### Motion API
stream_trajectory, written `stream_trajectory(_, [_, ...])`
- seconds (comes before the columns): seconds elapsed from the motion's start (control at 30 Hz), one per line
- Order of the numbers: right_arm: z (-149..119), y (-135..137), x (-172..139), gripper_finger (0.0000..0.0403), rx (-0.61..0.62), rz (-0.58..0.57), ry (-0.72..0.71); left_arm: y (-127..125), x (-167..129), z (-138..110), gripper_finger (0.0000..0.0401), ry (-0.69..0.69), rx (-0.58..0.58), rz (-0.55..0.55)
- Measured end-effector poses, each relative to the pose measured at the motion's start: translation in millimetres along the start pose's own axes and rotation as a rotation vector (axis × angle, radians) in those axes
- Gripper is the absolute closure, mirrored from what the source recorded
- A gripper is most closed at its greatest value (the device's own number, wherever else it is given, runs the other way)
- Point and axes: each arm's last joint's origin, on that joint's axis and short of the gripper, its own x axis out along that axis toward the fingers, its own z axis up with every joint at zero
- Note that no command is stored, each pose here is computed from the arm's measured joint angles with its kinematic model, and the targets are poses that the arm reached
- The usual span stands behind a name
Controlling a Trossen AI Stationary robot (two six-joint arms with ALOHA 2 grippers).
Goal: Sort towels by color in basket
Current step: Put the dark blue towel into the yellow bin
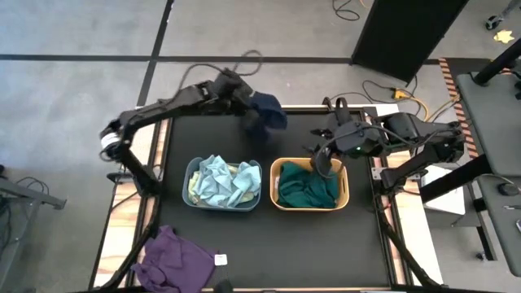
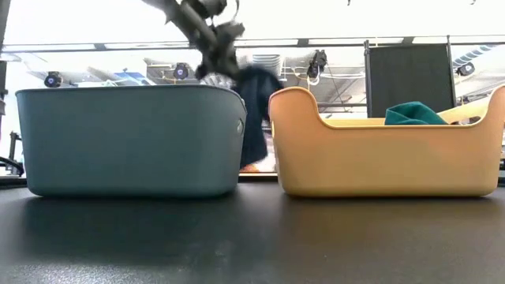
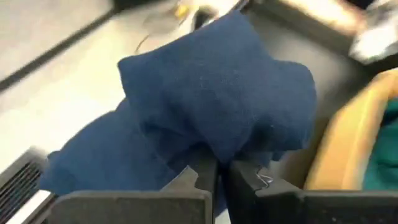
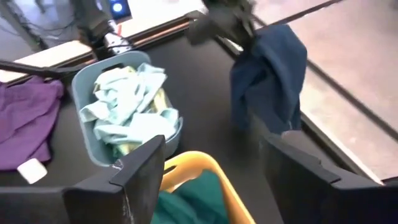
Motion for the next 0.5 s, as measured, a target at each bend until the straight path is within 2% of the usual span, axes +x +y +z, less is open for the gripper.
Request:
stream_trajectory(0.13, [1.4,-2.5,0.6,0.0159,0.000,-0.065,-0.032,-17.2,-39.2,14.7,0.0401,-0.161,0.025,-0.139])
stream_trajectory(0.27, [2.7,-5.3,0.3,0.0160,-0.001,-0.158,-0.080,-41.3,-68.7,24.9,0.0401,-0.305,0.104,-0.358])
stream_trajectory(0.37, [3.0,-6.1,-0.3,0.0154,-0.019,-0.179,-0.090,-64.4,-76.8,24.8,0.0401,-0.341,0.162,-0.509])
stream_trajectory(0.5, [6.4,-8.2,-7.3,0.0145,-0.025,-0.170,-0.104,-102.2,-74.4,17.1,0.0401,-0.342,0.240,-0.647])
